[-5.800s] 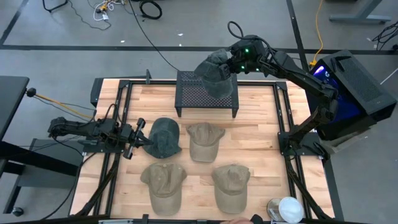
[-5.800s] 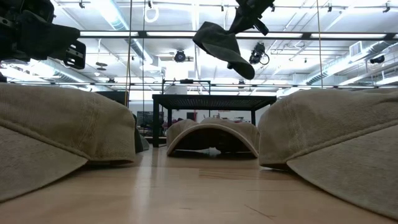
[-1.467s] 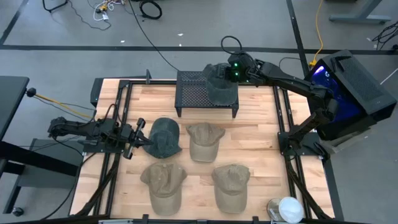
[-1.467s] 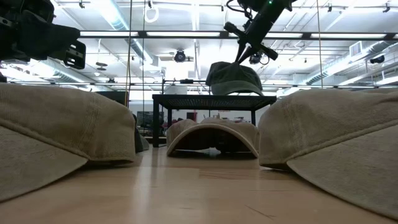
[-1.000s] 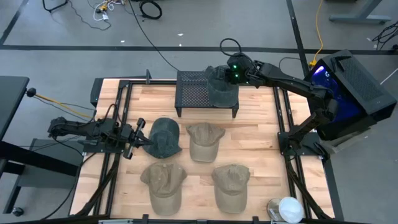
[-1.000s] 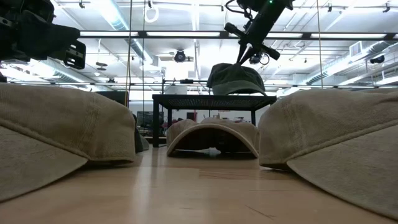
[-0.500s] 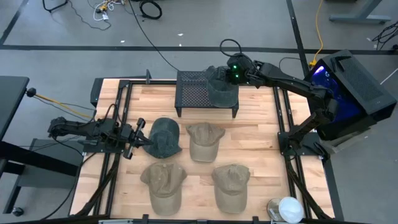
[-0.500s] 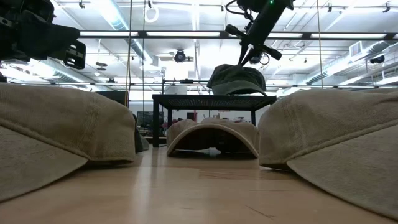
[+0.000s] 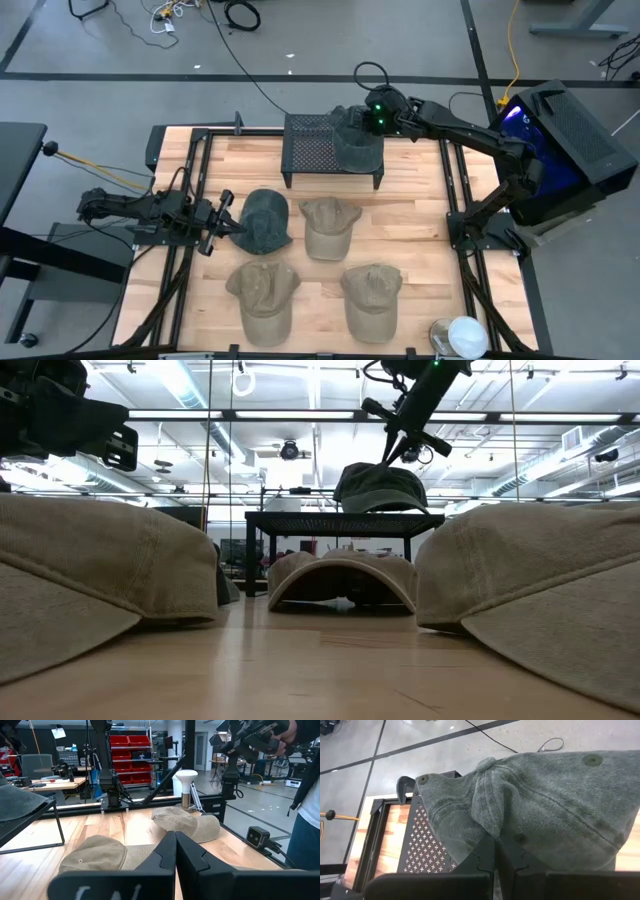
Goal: Pick & Place hat
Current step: Put the right black cap on the shelf, then put the bottom right brown cap on the shelf
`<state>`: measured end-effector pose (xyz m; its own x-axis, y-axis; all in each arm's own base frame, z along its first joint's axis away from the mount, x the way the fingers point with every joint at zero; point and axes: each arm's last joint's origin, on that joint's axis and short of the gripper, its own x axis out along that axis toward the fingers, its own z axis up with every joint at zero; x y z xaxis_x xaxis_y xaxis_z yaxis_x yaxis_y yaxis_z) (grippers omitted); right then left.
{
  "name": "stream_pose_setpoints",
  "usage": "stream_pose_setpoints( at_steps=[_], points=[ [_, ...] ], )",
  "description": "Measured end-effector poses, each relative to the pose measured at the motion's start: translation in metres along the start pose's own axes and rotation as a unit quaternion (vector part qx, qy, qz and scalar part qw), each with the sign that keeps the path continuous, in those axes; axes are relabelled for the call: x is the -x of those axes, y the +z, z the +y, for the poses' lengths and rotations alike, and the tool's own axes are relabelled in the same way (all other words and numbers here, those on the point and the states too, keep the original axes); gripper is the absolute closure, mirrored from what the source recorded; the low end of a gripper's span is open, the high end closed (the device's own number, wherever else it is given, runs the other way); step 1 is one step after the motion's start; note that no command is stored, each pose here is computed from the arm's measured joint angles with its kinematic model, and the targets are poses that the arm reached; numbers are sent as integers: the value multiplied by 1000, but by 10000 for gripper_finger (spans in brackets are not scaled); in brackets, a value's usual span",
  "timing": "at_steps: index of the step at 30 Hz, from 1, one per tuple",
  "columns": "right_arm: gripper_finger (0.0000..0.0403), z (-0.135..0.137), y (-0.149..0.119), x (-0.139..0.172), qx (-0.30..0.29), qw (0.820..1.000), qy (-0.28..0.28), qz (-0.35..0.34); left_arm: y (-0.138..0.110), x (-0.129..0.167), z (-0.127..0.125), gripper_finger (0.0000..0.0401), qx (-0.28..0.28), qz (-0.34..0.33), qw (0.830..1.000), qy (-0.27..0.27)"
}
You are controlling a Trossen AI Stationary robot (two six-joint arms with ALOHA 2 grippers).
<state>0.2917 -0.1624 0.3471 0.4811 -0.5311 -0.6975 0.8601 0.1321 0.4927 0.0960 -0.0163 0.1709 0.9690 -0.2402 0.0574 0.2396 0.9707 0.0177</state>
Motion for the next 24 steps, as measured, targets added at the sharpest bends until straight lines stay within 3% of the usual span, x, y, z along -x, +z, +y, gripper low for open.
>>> stream_pose_setpoints(
  at_steps=[12, 24],
  points=[
    [393, 0, 0, 0, -1, 1000, -4, -6, 0, 0, 0, 398, 0, 0, 1000, 0],
    [314, 0, 0, 0, 3, 1000, -6, -11, 0, 0, 0, 398, 0, 0, 1000, 0]
  ],
)
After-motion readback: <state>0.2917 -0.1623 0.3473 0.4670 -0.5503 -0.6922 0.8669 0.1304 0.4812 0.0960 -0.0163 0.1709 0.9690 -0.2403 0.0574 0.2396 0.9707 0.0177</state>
